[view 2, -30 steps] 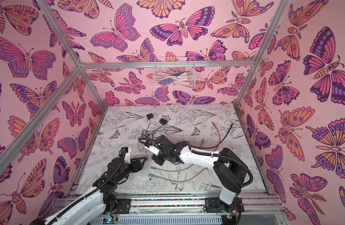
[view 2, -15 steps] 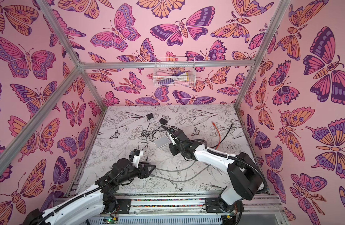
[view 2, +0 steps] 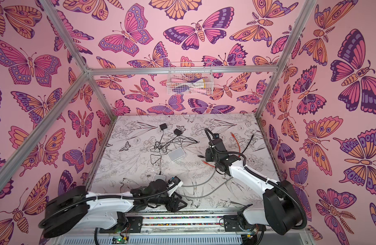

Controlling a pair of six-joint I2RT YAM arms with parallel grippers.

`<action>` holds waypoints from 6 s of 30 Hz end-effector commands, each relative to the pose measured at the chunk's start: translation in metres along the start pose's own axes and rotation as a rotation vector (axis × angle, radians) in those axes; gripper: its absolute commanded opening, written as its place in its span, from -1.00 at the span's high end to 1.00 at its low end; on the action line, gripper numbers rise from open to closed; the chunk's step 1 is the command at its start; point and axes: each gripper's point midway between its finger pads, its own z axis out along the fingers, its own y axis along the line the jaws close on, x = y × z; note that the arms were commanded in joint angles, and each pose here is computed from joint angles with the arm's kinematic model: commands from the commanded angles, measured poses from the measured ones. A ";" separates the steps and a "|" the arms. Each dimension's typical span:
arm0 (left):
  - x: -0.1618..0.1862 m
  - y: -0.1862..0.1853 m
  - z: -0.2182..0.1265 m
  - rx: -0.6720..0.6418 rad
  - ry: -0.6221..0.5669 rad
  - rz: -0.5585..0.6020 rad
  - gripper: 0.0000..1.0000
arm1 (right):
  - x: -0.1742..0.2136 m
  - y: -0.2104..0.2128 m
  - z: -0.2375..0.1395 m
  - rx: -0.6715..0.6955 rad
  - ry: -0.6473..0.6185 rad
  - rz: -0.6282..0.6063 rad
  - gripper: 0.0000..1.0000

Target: Insert the plug into the switch port

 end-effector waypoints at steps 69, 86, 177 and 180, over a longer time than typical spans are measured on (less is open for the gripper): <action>-0.194 0.186 -0.071 -0.662 0.111 0.090 -0.78 | -0.039 0.044 0.172 -0.181 0.545 -0.623 -0.09; -0.184 0.227 -0.052 -0.689 0.271 0.063 -0.70 | 0.003 0.035 0.211 -0.171 0.685 -0.669 0.41; -0.180 -0.014 -0.153 0.032 -0.900 0.834 1.00 | -0.054 0.228 -0.167 -1.321 -0.338 -0.347 1.00; -0.180 -0.014 -0.153 0.030 -0.899 0.832 1.00 | -0.053 0.225 -0.166 -1.309 -0.345 -0.345 1.00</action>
